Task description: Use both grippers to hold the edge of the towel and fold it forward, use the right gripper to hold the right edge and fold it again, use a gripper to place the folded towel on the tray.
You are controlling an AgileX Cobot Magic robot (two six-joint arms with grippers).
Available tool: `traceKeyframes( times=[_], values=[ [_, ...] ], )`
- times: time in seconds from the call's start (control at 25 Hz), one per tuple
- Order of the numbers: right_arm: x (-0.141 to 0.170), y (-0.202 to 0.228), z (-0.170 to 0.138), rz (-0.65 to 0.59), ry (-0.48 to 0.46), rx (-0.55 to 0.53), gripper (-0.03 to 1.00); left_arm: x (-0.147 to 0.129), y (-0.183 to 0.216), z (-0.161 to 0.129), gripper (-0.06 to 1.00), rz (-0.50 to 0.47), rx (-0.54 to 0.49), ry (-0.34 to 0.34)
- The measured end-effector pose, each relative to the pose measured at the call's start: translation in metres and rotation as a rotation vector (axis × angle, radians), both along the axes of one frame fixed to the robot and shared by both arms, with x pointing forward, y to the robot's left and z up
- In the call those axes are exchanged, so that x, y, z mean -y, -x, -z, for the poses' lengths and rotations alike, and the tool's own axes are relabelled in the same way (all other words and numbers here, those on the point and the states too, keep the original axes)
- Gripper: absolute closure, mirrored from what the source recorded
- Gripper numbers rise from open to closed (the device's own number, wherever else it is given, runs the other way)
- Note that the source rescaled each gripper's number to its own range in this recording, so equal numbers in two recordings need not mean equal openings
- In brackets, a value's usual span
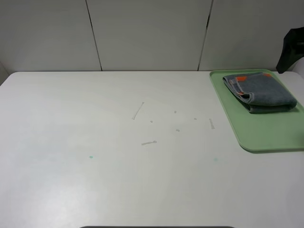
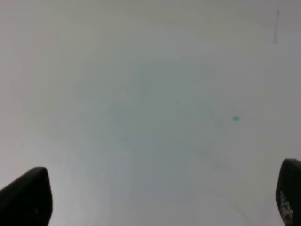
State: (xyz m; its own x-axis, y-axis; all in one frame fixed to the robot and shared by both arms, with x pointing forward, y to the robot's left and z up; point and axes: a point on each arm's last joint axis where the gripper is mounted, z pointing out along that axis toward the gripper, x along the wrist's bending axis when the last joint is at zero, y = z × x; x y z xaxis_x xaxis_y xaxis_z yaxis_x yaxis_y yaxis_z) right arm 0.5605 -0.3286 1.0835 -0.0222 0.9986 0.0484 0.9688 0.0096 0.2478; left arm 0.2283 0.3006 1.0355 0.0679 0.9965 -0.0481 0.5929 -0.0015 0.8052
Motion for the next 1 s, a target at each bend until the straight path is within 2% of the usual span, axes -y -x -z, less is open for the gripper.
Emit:
traceKeyframes(
  times=[0.28, 0.56, 0.76, 1.0],
  values=[
    [-0.009, 0.081, 0.000, 0.001, -0.002, -0.012, -0.03, 0.000, 0.000, 0.000, 0.00, 0.000, 0.000, 0.000],
    [-0.018, 0.157, -0.001, 0.001, 0.008, 0.072, -0.03, 0.000, 0.000, 0.000, 0.00, 0.000, 0.000, 0.000],
    [-0.025, 0.212, -0.007, 0.002, 0.025, 0.225, -0.03, 0.000, 0.000, 0.000, 0.00, 0.000, 0.000, 0.000],
    [-0.032, 0.274, -0.014, 0.003, 0.054, 0.478, -0.03, 0.000, 0.000, 0.000, 0.00, 0.000, 0.000, 0.000]
  ],
)
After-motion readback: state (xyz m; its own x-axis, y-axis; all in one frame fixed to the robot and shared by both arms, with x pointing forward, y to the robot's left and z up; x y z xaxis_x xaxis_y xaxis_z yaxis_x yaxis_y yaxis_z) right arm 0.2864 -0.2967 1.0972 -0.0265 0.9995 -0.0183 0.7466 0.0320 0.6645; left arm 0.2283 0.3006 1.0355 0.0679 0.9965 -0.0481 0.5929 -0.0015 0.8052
